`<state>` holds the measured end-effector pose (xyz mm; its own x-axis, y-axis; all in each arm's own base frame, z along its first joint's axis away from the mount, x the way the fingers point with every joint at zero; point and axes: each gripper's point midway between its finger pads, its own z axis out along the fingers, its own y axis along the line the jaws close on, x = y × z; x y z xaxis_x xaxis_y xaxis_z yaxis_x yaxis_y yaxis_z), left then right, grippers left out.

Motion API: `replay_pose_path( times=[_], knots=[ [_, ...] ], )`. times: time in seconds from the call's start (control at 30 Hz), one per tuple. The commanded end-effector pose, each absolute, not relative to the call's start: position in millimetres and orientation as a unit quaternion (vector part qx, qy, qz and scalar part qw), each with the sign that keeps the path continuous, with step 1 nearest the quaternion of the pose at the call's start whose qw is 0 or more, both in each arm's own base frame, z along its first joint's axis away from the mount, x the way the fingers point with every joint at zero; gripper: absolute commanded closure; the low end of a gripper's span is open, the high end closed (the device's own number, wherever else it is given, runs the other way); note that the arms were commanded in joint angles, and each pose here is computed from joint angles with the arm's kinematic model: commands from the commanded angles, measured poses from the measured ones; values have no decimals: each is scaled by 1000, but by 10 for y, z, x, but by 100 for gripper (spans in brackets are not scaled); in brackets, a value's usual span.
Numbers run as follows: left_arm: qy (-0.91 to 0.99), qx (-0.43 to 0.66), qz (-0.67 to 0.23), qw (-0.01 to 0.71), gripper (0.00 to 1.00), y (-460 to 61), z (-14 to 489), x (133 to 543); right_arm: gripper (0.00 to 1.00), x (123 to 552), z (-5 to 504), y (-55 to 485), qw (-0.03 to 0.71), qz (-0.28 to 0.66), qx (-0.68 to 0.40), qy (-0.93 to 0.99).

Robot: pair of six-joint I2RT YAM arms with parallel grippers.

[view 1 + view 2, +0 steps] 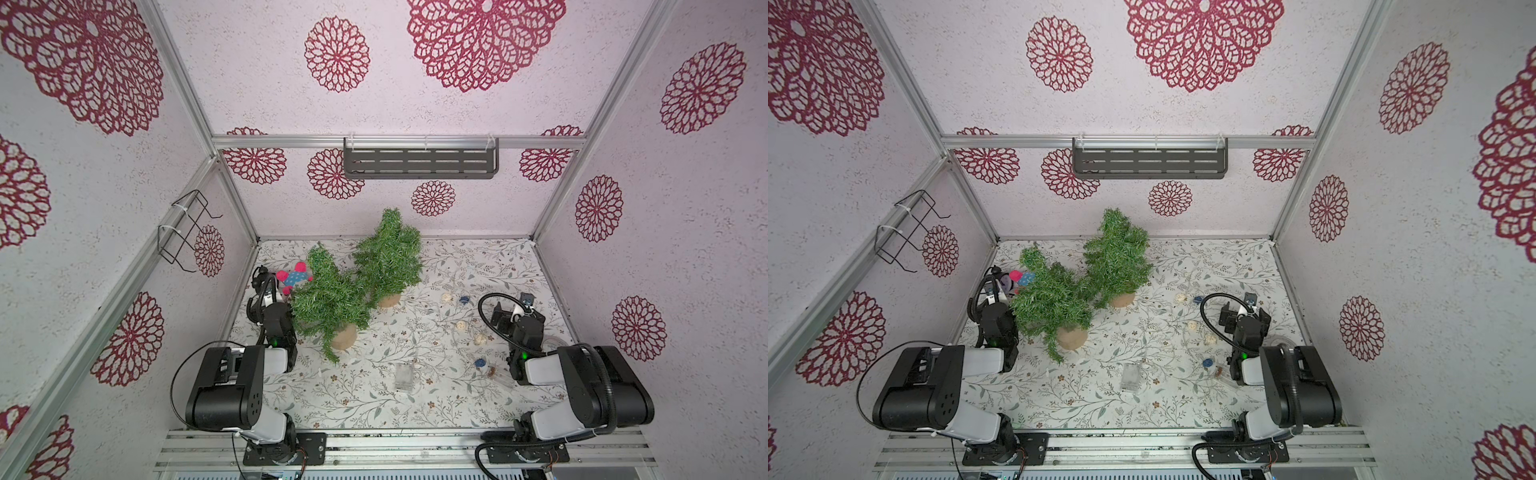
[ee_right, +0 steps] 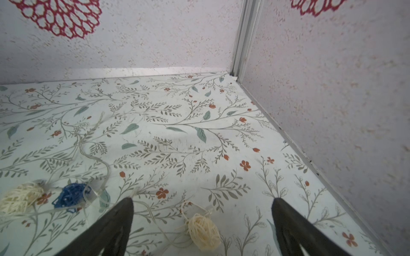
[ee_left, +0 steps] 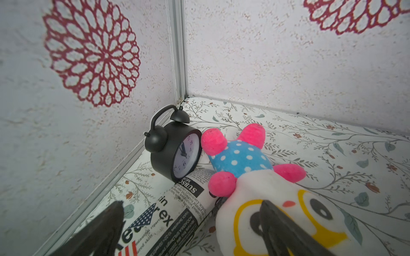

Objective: Wrap string light around the christmas tree
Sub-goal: Move the christmas tree to the center of the board.

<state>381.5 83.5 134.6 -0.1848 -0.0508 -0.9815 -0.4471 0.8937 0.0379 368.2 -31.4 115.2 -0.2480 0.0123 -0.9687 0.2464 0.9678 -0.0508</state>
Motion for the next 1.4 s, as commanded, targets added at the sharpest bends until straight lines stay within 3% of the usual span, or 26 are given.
replay_pose_path(
  times=[0.0,0.27,0.47,0.53,0.63,0.83,1.13,1.37],
  knots=[
    [731,-190,193,626,2,905,1541,3710,1,3721,1473,-351,616,-103,104,774],
    [734,-248,265,574,2,981,1713,3468,1,3464,1672,-504,566,-125,188,793],
    [716,-322,303,540,2,1108,1883,3187,1,3499,1656,-175,523,25,211,825],
    [726,-328,284,533,2,1071,1894,3169,9,3549,1686,53,520,112,181,827],
    [742,-344,258,515,2,1035,1883,3094,18,3555,1676,239,494,155,185,835],
    [764,-377,173,494,2,986,1922,2887,20,3530,1739,720,467,171,134,857],
    [814,-328,88,472,2,837,2433,2688,26,3334,1561,1450,384,177,66,904],
    [855,-191,-45,480,1,240,2973,2645,26,3255,1536,1854,375,206,48,903]
  ],
)
